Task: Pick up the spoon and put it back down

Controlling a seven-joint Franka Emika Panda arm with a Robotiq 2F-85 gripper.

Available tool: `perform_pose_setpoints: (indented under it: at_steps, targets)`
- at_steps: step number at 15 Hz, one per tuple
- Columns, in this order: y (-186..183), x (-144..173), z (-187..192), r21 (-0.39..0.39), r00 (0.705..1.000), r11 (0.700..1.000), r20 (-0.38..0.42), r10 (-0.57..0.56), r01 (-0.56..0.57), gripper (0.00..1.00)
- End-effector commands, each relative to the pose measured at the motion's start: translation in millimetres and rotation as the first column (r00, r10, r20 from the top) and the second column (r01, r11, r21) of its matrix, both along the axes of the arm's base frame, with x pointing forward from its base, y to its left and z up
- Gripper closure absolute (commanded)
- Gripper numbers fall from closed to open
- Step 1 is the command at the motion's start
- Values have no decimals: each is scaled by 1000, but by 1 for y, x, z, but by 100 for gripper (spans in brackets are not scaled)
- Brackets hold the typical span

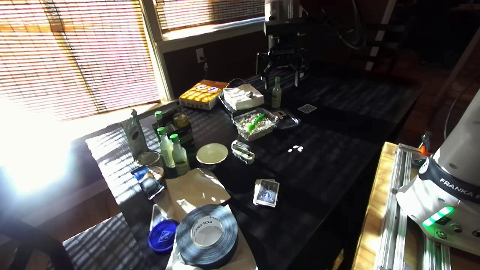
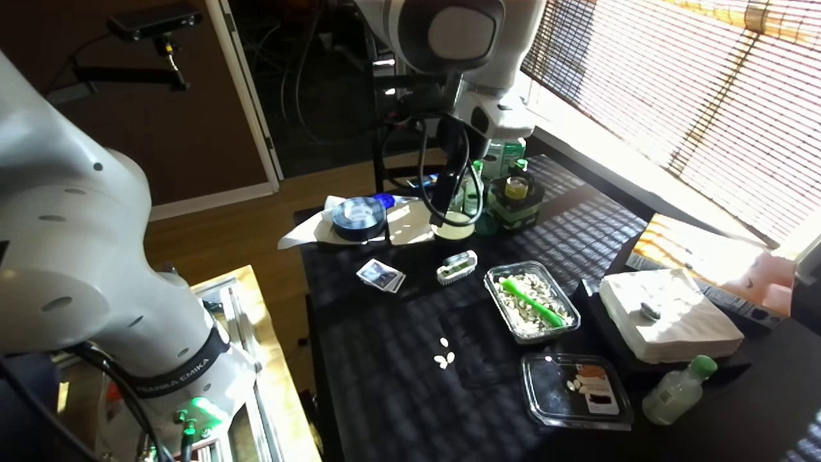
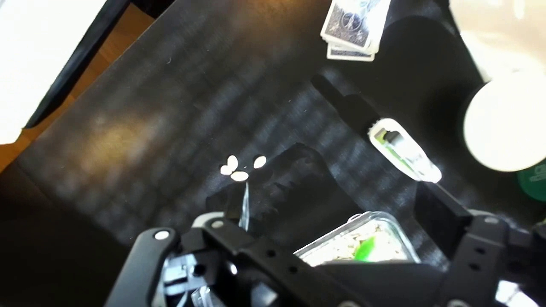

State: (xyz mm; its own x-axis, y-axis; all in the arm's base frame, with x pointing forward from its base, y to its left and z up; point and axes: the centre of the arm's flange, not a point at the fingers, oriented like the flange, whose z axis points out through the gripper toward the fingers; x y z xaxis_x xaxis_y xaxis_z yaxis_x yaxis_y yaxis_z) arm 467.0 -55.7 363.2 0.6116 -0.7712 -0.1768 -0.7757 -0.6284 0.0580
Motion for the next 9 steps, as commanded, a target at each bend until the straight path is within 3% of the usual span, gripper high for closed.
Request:
perform_pose_setpoints:
  at_steps: [1, 3, 6, 9]
  targets:
    - [-3, 4, 0, 37, 1000, 999, 9, 15, -16, 0]
    - [-4, 7, 5, 63, 999, 998, 19, 30, -31, 0]
    - [-17, 36, -11, 40, 982, 982, 20, -187, 186, 0]
    - [-35, 64, -37, 16, 939, 940, 46, -340, 339, 0]
